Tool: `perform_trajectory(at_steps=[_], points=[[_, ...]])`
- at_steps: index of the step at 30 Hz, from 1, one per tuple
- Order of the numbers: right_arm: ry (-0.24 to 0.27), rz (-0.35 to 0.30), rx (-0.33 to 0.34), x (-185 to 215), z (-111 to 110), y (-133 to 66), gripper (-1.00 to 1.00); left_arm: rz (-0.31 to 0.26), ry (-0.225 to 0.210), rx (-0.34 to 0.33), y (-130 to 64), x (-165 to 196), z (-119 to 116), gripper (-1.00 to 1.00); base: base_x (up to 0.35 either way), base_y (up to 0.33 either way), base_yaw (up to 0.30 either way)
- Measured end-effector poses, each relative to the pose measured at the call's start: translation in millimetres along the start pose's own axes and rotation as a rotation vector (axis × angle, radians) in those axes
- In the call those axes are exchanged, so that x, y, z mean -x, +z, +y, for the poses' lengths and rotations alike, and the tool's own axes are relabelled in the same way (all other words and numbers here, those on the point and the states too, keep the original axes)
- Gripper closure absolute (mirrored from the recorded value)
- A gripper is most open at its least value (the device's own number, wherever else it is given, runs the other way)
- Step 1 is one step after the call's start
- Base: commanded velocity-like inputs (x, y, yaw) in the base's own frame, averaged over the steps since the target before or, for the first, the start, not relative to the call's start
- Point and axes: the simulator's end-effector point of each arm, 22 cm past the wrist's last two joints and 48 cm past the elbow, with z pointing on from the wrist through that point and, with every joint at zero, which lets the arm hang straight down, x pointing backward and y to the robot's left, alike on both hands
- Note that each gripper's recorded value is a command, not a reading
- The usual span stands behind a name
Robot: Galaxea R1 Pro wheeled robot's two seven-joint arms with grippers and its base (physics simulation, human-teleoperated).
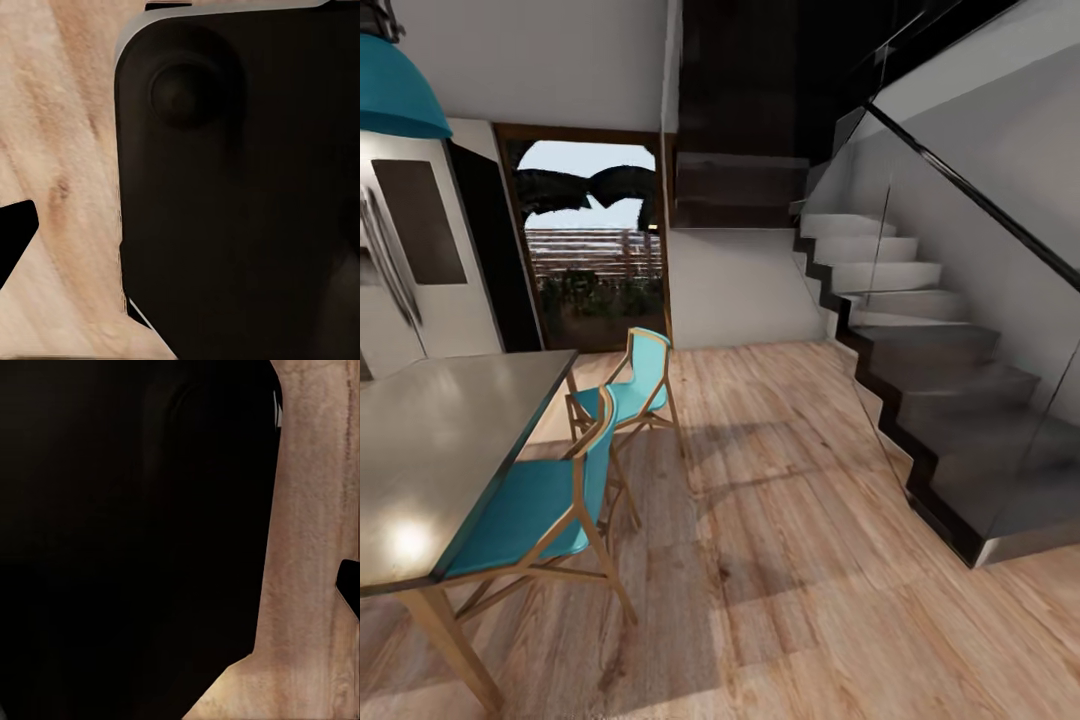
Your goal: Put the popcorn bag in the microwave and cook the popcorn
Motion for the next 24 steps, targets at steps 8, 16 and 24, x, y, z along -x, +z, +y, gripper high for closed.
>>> perform_trajectory(at_steps=[8, 16, 24], points=[[0.000, -0.005, 0.001, 1.0, 1.0, 0.0, -1.00, 0.000, 0.000, -0.001, 0.0, 0.0, -0.9, -1.00, 0.000, 0.000, 0.300], [0.005, -0.044, 0.000, 8.4, 0.7, -0.2, -1.00, 0.000, 0.000, -0.001, 0.0, 0.0, -0.9, -1.00, 0.000, 0.000, 0.300], [0.006, -0.043, -0.002, 7.6, 0.4, -0.2, -1.00, 0.000, 0.000, -0.001, 0.0, 0.0, -0.9, -1.00, 0.000, 0.000, 0.300]])
